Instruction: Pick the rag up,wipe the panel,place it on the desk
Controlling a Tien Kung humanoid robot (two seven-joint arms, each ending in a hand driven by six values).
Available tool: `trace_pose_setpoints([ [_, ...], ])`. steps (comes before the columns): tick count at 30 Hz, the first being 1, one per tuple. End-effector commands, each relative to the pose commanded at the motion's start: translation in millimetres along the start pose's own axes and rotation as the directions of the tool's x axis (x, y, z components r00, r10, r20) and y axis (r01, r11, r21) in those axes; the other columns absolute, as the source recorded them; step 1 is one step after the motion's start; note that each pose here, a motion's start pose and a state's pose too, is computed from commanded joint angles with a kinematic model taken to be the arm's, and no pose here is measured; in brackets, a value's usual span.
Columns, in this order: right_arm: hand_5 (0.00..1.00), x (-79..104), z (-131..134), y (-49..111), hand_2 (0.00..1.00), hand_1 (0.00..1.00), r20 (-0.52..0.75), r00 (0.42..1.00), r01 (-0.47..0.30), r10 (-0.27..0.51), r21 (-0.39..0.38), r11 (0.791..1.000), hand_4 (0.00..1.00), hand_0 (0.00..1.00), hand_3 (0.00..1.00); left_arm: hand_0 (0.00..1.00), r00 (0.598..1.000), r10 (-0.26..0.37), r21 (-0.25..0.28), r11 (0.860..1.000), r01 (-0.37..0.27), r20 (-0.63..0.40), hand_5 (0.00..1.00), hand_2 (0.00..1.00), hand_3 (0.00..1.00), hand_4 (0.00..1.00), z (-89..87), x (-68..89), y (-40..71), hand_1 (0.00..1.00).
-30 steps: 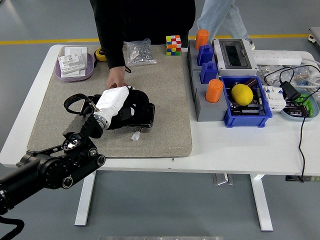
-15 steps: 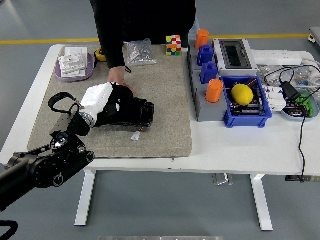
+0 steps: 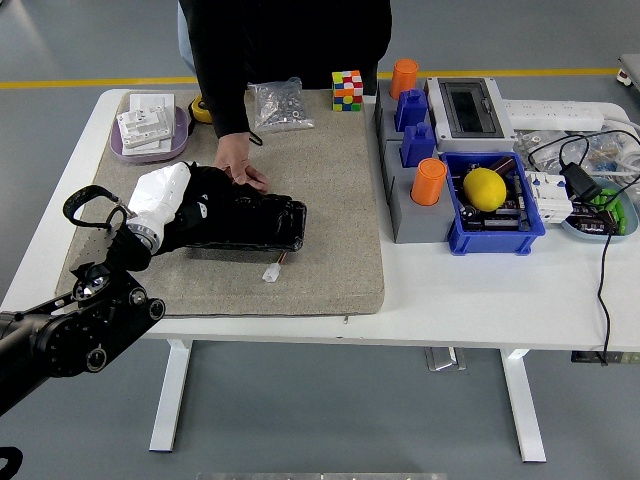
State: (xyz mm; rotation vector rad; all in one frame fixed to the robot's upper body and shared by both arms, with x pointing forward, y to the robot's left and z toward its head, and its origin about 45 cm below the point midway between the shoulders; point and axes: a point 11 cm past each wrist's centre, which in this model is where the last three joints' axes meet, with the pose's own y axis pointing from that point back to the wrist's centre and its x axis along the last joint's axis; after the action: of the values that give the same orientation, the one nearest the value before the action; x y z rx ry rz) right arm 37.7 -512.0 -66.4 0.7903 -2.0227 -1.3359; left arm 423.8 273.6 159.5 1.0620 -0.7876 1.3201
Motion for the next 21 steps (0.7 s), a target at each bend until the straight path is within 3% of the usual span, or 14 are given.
trace_pose_setpoints([
  [21,0.631,2.2,2.4,0.2,0.680,0.586,0.002,1.000,-0.004,0.004,-0.006,1.000,0.998,0.706,0.629,0.280,0.998,0.067,0.116,0.991,-0.065,-0.012,0.002,0.573,0.423,0.002,-46.8,15.3,4.1,0.210],
])
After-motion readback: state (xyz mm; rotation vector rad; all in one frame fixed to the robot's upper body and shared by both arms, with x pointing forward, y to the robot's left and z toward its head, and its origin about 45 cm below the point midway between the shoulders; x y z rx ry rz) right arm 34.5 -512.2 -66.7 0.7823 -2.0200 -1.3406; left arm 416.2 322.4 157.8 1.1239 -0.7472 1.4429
